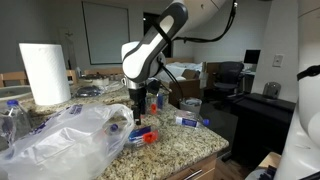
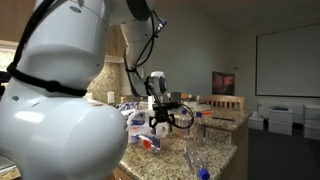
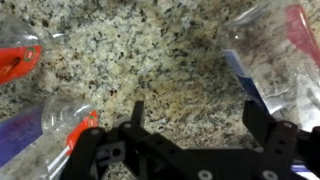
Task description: Put the empty bottles on the counter in the plastic bag
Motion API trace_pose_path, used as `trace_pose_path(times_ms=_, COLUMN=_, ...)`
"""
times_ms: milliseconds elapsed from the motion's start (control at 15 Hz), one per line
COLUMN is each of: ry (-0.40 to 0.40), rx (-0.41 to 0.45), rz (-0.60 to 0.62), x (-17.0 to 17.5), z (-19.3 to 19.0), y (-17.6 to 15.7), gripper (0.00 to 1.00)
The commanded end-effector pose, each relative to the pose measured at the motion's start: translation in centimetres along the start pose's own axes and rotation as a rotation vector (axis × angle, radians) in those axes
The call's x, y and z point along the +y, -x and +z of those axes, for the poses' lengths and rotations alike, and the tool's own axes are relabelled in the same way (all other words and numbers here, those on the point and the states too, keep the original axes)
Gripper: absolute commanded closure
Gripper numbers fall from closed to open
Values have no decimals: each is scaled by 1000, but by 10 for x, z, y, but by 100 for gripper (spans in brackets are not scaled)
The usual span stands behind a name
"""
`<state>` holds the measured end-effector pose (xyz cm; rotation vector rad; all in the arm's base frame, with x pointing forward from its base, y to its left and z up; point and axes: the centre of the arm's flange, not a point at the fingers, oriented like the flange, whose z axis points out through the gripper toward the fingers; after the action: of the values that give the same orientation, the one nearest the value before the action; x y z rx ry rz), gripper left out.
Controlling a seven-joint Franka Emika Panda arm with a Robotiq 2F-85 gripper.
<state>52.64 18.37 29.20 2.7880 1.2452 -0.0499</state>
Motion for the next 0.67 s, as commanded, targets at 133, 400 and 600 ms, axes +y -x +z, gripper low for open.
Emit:
trace_pose_path(times_ms=133, ry=1, rx=47, rz=-84, x=-7, z=3, y=18, gripper=0)
trace_pose_path(times_ms=400, ry=10, rx=98, rz=-204, x=-22, z=-23, y=14, gripper=0)
trace_pose_path(times_ms=600, ry=8, rx=119, rz=-339, x=-41, z=-39, y=6, gripper=0)
